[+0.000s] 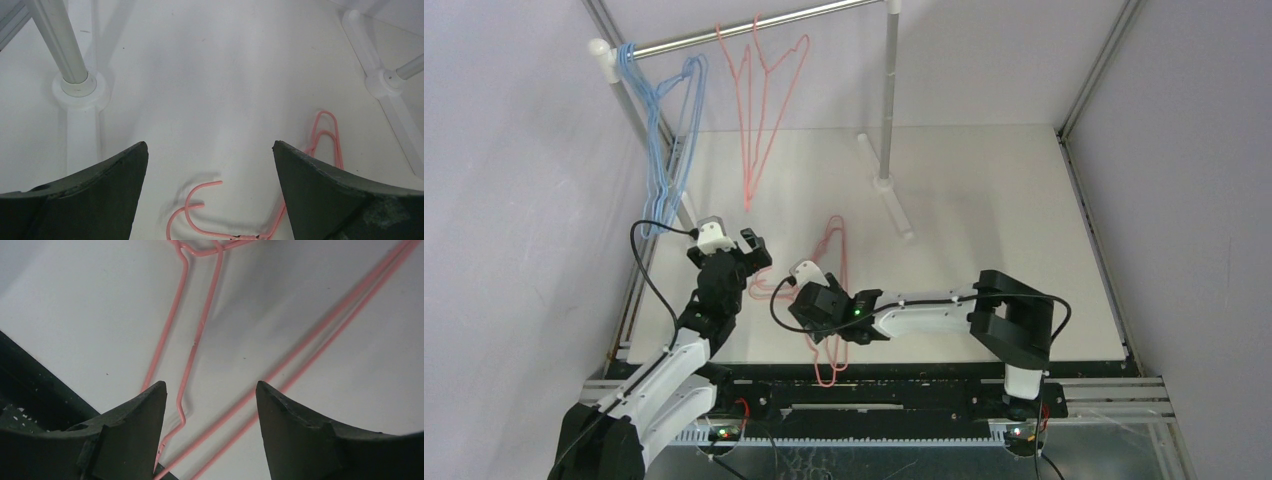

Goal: Organize the hangers

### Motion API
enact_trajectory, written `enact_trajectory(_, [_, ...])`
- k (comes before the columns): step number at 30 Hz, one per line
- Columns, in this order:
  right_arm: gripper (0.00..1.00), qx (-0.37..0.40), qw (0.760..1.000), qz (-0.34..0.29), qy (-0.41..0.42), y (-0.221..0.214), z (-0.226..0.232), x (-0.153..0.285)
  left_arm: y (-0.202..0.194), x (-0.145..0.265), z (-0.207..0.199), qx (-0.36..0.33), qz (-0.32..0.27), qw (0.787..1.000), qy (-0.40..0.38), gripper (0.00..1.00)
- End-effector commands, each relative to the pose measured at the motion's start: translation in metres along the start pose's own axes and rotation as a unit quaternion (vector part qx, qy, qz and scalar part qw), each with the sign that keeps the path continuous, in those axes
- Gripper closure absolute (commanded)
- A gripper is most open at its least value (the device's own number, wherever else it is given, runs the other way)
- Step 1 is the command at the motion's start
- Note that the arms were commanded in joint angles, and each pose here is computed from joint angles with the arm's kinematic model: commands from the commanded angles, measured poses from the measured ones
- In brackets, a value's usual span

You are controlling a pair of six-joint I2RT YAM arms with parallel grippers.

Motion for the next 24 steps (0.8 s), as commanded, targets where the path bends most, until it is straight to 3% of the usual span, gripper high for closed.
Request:
enact_trajectory(1, [0.28, -0.028, 0.999, -0.021, 0.028, 0.021, 0.015, -0.003, 0.006, -0.001, 0.000, 0.007, -0.017, 1.000, 0.002, 0.01])
enact_trajectory(10, [0.42, -0.032, 0.999, 0.008, 0.042, 0.008, 0.020, -0.020, 0.005, -0.002, 0.000, 0.006, -0.015, 1.000, 0.003, 0.00])
enact_trajectory(14, [0.55, -0.034, 0.999, 0.023, 0.035, 0.000, 0.021, -0.027, 0.005, -0.001, 0.000, 0.007, -0.016, 1.000, 0.003, 0.01])
enact_trajectory(20, [0.97, -0.035, 0.998, 0.040, 0.032, -0.010, 0.021, -0.035, 0.005, -0.001, 0.001, 0.005, -0.016, 1.000, 0.004, 0.01])
enact_trajectory(24, [1.00, -0.043, 0.998, 0.044, 0.020, -0.014, 0.014, -0.034, 0.005, -0.001, 0.001, 0.006, -0.017, 1.000, 0.006, 0.00])
Point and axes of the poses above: each gripper's point midway between its finger pads, its own x axis back along the fingers, its own z axis along the line the jaws close on, y = z × x, the point moved 8 cm from there along x, back along the fingers, and after that the axes turned 4 degrees about x, right-handed, at the moved point
